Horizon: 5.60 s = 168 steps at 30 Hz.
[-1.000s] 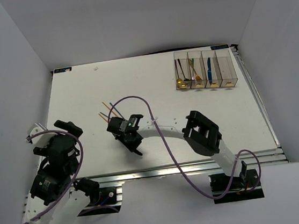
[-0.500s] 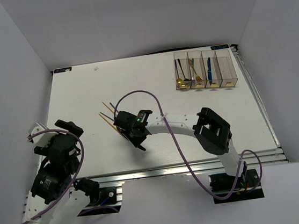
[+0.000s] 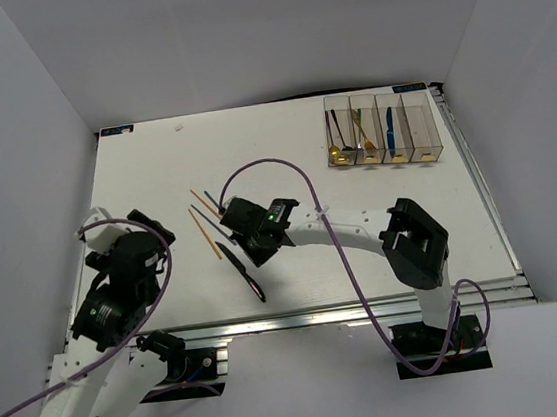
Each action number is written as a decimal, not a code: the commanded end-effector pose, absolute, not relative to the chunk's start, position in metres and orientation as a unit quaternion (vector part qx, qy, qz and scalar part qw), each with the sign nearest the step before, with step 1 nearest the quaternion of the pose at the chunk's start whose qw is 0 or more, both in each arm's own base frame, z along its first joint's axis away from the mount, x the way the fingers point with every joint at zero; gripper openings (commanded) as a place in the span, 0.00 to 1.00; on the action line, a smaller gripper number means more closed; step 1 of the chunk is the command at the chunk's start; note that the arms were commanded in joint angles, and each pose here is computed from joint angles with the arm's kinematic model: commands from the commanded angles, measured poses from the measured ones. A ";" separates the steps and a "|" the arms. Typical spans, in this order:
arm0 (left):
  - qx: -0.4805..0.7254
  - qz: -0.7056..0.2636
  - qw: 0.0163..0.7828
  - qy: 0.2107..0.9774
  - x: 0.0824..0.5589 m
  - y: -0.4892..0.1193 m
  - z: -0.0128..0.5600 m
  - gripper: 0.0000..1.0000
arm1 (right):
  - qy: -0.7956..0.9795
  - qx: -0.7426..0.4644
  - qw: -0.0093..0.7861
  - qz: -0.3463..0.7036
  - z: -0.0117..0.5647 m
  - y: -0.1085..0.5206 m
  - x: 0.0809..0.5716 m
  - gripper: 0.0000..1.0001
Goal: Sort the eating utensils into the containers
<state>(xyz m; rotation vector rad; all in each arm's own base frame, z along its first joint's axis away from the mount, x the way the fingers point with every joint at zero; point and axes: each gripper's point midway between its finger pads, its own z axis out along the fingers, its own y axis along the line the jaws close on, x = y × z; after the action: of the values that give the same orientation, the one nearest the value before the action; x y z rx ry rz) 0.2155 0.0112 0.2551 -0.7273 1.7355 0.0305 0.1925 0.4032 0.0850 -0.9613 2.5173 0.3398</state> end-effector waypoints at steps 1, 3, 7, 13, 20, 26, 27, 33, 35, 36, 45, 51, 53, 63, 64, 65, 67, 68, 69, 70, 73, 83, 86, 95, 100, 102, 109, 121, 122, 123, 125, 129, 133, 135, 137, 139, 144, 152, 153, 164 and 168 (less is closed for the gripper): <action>-0.295 -0.052 0.525 0.797 0.224 -0.030 0.226 0.98 | 0.907 -0.343 0.211 0.123 0.080 0.398 0.193 0.00; -0.284 -0.083 0.497 0.816 0.224 -0.047 0.205 0.98 | 0.908 -0.344 0.207 0.120 0.075 0.398 0.193 0.00; -0.278 -0.078 0.485 0.826 0.218 -0.046 0.200 0.98 | 0.913 -0.333 0.210 0.103 0.074 0.392 0.196 0.21; -0.262 -0.080 0.411 0.870 0.211 -0.065 0.166 0.98 | 0.920 -0.311 0.230 0.071 0.074 0.367 0.204 0.56; -0.293 -0.097 0.358 0.881 0.214 -0.089 0.121 0.98 | 0.941 -0.215 0.256 0.060 0.093 0.294 0.239 0.87; -0.285 -0.091 0.376 0.877 0.218 -0.116 0.127 0.98 | 0.932 -0.136 0.336 0.008 0.136 0.232 0.264 0.89; -0.293 -0.095 0.377 0.874 0.218 -0.123 0.127 0.98 | 0.932 -0.124 0.340 -0.007 0.134 0.221 0.264 0.89; -0.280 -0.060 0.360 0.888 0.201 -0.172 0.115 0.98 | 0.930 -0.080 0.358 0.014 0.146 0.189 0.271 0.89; -0.269 -0.025 0.340 0.901 0.198 -0.179 0.103 0.98 | 0.928 -0.076 0.365 0.017 0.151 0.184 0.271 0.89; -0.268 -0.029 0.330 0.905 0.200 -0.189 0.107 0.98 | 0.929 -0.075 0.363 0.016 0.149 0.181 0.269 0.89; -0.271 -0.038 0.280 0.920 0.191 -0.208 0.080 0.97 | 0.925 -0.078 0.369 0.043 0.145 0.180 0.265 0.88; -0.267 -0.019 0.261 0.928 0.188 -0.208 0.062 0.95 | 0.926 -0.094 0.361 0.049 0.133 0.185 0.265 0.84; -0.266 -0.007 0.247 0.932 0.188 -0.206 0.053 0.93 | 0.928 -0.096 0.358 0.043 0.128 0.183 0.265 0.83; -0.264 0.017 0.215 0.940 0.182 -0.192 0.021 0.88 | 0.922 -0.107 0.369 0.035 0.128 0.181 0.268 0.82; -0.265 0.019 0.211 0.941 0.181 -0.189 0.017 0.86 | 0.922 -0.109 0.370 0.035 0.128 0.181 0.268 0.82; -0.267 0.023 0.202 0.942 0.177 -0.185 0.012 0.85 | 0.921 -0.108 0.372 0.033 0.128 0.181 0.269 0.82; -0.268 0.014 0.199 0.942 0.176 -0.188 0.009 0.84 | 0.921 -0.110 0.371 0.030 0.126 0.180 0.268 0.82; -0.268 0.017 0.194 0.944 0.174 -0.187 0.006 0.84 | 0.922 -0.109 0.371 0.028 0.126 0.179 0.269 0.82; -0.266 0.019 0.189 0.945 0.173 -0.188 0.006 0.83 | 0.921 -0.108 0.372 0.027 0.127 0.178 0.269 0.82; -0.261 0.025 0.186 0.947 0.172 -0.187 0.005 0.81 | 0.921 -0.109 0.373 0.027 0.127 0.179 0.270 0.82; -0.253 0.048 0.170 0.951 0.168 -0.185 0.004 0.74 | 0.920 -0.109 0.376 0.029 0.129 0.179 0.270 0.82; -0.245 0.040 0.124 0.961 0.154 -0.194 -0.017 0.55 | 0.917 -0.114 0.377 0.064 0.137 0.188 0.264 0.78; -0.245 0.046 0.121 0.961 0.152 -0.191 -0.019 0.38 | 0.914 -0.119 0.382 0.066 0.147 0.190 0.267 0.79; -0.249 0.032 0.125 0.960 0.143 -0.181 -0.028 0.00 | 0.908 -0.135 0.385 0.096 0.152 0.198 0.262 0.78; -0.228 0.009 0.157 0.961 0.151 -0.184 -0.019 0.00 | 0.903 -0.155 0.377 0.139 0.152 0.213 0.256 0.78; -0.208 0.011 0.195 0.958 0.160 -0.187 -0.007 0.00 | 0.897 -0.162 0.377 0.163 0.152 0.221 0.252 0.78; -0.179 0.068 0.236 0.953 0.162 -0.177 0.011 0.00 | 0.887 -0.162 0.378 0.211 0.147 0.241 0.253 0.82; -0.155 0.029 0.346 0.925 0.198 -0.211 0.104 0.77 | 0.917 -0.228 0.310 0.108 0.127 0.214 0.274 0.89; -0.147 0.013 0.353 0.924 0.197 -0.212 0.111 0.80 | 0.917 -0.231 0.307 0.105 0.123 0.212 0.273 0.89; -0.145 0.003 0.356 0.923 0.197 -0.213 0.112 0.81 | 0.916 -0.238 0.306 0.104 0.122 0.212 0.272 0.89; -0.147 -0.030 0.364 0.919 0.199 -0.219 0.120 0.86 | 0.913 -0.253 0.308 0.086 0.119 0.208 0.277 0.89; -0.157 -0.055 0.368 0.915 0.198 -0.219 0.129 0.86 | 0.916 -0.282 0.278 0.067 0.098 0.211 0.299 0.89; -0.158 -0.088 0.355 0.917 0.193 -0.227 0.128 0.86 | 0.899 -0.325 0.251 0.154 0.080 0.246 0.320 0.89; -0.153 -0.095 0.350 0.919 0.189 -0.228 0.129 0.86 | 0.900 -0.336 0.226 0.161 0.058 0.255 0.324 0.89; -0.148 -0.101 0.354 0.918 0.184 -0.223 0.134 0.86 | 0.899 -0.340 0.225 0.162 0.053 0.262 0.334 0.89; -0.149 -0.107 0.360 0.915 0.181 -0.213 0.141 0.87 | 0.905 -0.336 0.200 0.167 0.039 0.265 0.332 0.89; -0.158 -0.123 0.376 0.905 0.175 -0.192 0.152 0.88 | 0.937 -0.252 0.154 0.187 0.014 0.260 0.304 0.89; -0.159 -0.103 0.386 0.903 0.169 -0.166 0.149 0.88 | 0.969 -0.141 0.129 0.160 -0.013 0.229 0.250 0.88; -0.159 -0.104 0.384 0.903 0.168 -0.166 0.148 0.89 | 0.968 -0.145 0.128 0.161 -0.013 0.233 0.243 0.89; -0.158 -0.112 0.368 0.910 0.161 -0.166 0.133 0.89 | 0.957 -0.184 0.129 0.181 0.010 0.282 0.198 0.88; -0.166 -0.121 0.376 0.904 0.159 -0.158 0.138 0.89 | 0.962 -0.174 0.160 0.138 0.019 0.276 0.207 0.88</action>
<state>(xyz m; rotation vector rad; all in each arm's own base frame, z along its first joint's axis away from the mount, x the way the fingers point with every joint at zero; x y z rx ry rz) 0.1593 -0.1626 0.1297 -0.4010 2.3458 -0.2736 0.2163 0.3044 0.0287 -0.5724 2.6479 0.5943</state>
